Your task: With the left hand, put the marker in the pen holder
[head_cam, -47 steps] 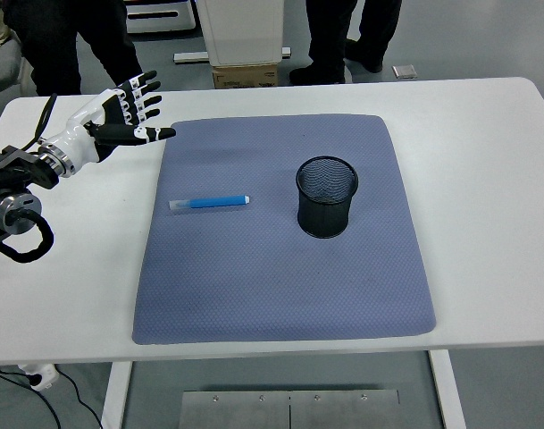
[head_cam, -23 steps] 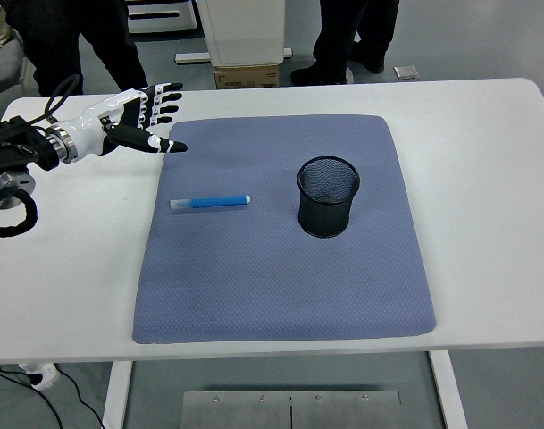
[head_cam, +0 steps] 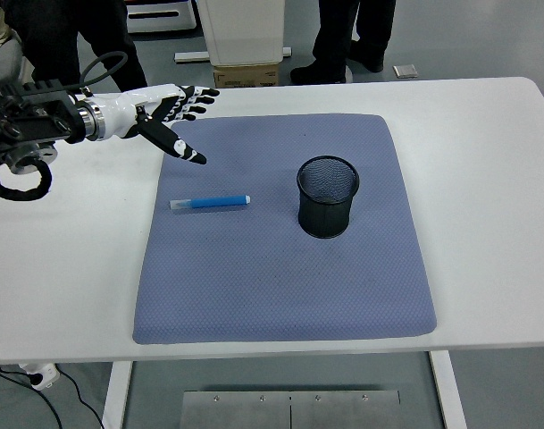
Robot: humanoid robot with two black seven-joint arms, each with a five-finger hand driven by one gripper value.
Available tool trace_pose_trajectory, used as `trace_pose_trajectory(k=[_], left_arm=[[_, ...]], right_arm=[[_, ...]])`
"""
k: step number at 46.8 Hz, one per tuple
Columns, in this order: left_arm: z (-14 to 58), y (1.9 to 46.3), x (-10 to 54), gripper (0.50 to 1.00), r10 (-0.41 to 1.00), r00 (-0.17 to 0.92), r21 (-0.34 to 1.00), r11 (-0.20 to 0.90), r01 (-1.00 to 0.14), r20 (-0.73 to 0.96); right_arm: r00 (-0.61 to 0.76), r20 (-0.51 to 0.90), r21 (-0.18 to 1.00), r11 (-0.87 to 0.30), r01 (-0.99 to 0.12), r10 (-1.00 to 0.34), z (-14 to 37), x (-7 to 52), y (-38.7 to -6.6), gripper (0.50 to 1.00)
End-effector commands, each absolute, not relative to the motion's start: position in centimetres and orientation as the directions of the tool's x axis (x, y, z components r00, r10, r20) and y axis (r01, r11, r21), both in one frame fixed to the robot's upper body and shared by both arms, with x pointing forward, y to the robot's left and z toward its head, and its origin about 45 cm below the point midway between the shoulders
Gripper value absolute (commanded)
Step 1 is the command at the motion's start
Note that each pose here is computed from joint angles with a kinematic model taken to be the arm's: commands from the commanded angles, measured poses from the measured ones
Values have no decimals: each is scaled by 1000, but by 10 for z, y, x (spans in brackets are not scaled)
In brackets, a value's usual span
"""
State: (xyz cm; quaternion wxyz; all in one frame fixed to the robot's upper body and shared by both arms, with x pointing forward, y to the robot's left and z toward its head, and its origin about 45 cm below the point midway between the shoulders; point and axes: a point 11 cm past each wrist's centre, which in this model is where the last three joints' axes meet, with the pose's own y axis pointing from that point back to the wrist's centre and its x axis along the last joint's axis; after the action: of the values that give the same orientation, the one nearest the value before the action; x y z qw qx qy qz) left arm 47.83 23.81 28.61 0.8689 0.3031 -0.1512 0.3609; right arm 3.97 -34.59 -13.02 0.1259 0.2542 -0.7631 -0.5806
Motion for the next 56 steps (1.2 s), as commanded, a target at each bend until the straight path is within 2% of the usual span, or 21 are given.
trace_pose_trajectory(k=[1, 12, 15, 20, 30, 56], left_arm=[[290, 231, 479, 1000, 502, 704, 433, 558, -708, 503], [298, 220, 475, 1000, 438, 727, 478, 554, -682, 529], [294, 223, 471, 1000, 430, 739, 563, 478, -674, 519], [298, 224, 471, 1000, 424, 739, 606, 424, -673, 524], [304, 216, 470, 1000, 407, 746, 612, 427, -666, 527], [319, 173, 464, 1000, 126, 776, 701, 358, -617, 619]], right_arm=[[-839, -103, 950, 196, -242, -534, -130, 40, -346, 1000], [-839, -103, 950, 196, -242, -534, -130, 40, -346, 1000], [-839, -105, 950, 195, -243, -534, -130, 40, -346, 1000], [-840, -104, 950, 197, -242, -533, -130, 40, -346, 1000], [-839, -103, 950, 196, -242, -534, -130, 40, -346, 1000], [-839, -103, 950, 196, -242, -534, -130, 40, -346, 1000]])
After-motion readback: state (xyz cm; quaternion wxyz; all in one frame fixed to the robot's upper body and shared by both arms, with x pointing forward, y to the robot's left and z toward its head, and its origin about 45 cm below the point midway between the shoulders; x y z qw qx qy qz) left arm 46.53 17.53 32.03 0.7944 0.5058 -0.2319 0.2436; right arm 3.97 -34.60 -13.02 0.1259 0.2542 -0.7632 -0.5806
